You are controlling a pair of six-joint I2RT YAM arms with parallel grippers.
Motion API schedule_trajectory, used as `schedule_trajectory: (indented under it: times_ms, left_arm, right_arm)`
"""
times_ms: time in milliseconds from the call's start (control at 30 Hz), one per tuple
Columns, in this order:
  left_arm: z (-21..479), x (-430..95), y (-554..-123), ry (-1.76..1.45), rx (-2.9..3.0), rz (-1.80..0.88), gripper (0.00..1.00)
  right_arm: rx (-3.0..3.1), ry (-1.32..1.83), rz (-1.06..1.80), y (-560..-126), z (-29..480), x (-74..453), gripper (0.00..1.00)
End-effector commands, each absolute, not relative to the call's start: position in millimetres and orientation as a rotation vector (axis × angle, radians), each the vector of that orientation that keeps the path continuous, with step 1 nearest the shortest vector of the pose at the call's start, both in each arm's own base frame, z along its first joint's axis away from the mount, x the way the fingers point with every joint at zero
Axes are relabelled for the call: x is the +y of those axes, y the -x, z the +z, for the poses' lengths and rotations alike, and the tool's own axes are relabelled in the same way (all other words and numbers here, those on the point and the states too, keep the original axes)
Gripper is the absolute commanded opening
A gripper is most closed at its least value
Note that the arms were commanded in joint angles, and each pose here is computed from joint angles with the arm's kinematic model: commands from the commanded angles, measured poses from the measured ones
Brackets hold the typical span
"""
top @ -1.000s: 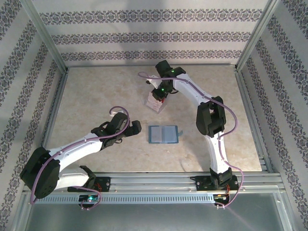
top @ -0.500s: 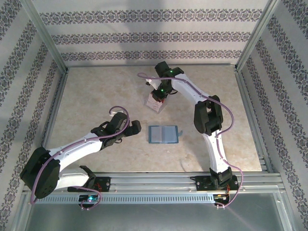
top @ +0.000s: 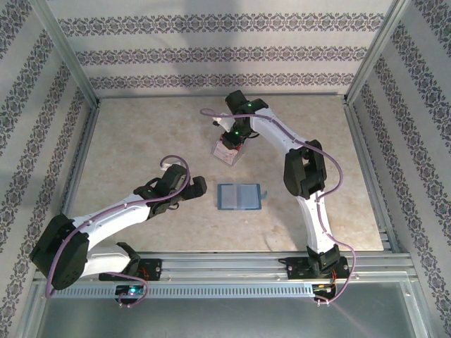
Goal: Take the credit cards out of the card holder
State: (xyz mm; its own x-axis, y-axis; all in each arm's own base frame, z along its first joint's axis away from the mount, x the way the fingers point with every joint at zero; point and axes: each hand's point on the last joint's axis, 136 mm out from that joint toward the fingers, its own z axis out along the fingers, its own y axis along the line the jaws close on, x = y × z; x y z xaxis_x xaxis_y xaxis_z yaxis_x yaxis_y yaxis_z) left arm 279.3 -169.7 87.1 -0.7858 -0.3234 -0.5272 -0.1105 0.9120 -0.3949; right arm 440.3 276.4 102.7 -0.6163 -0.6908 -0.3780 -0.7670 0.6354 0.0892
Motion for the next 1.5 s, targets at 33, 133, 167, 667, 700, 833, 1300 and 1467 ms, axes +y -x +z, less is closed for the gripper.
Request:
schedule_trajectory:
  times_ms: [33,133,167,667,700,833,1300,1467]
  left_arm:
    - [85.5,-161.4,-279.0,0.338,2.471,-0.428,0.99]
    - [87.1,-159.9,-280.7,0.349,2.455,-0.43,0.99]
    - [87.3,-159.6,-281.1,0.352,2.451,-0.431,0.99]
    - [87.0,-149.2,-289.0,0.426,2.383,-0.429,0.99]
    - [86.9,-148.9,-289.0,0.426,2.384,-0.429,0.99]
    - [86.4,-147.1,-289.7,0.43,2.384,-0.426,0.99]
    - [78.1,-143.0,-286.0,0.455,2.397,-0.425,0.99]
    - [76.1,-142.6,-285.1,0.464,2.398,-0.431,0.99]
  right_arm:
    - [2.477,1.111,0.342,-426.5,150.8,278.8,0.19]
    - [2.484,1.027,0.313,-419.0,161.6,273.0,0.19]
    - [2.492,0.989,0.295,-415.6,164.8,269.8,0.19]
    - [2.645,0.606,0.196,-315.0,146.2,243.4,0.31]
    - [2.663,0.585,0.186,-306.8,140.1,242.8,0.32]
    - [2.724,0.528,0.143,-279.9,118.5,243.6,0.38]
    - [2.83,0.451,0.132,-246.2,68.0,272.6,0.5]
    - [2.867,0.444,0.121,-245.0,52.2,275.7,0.57]
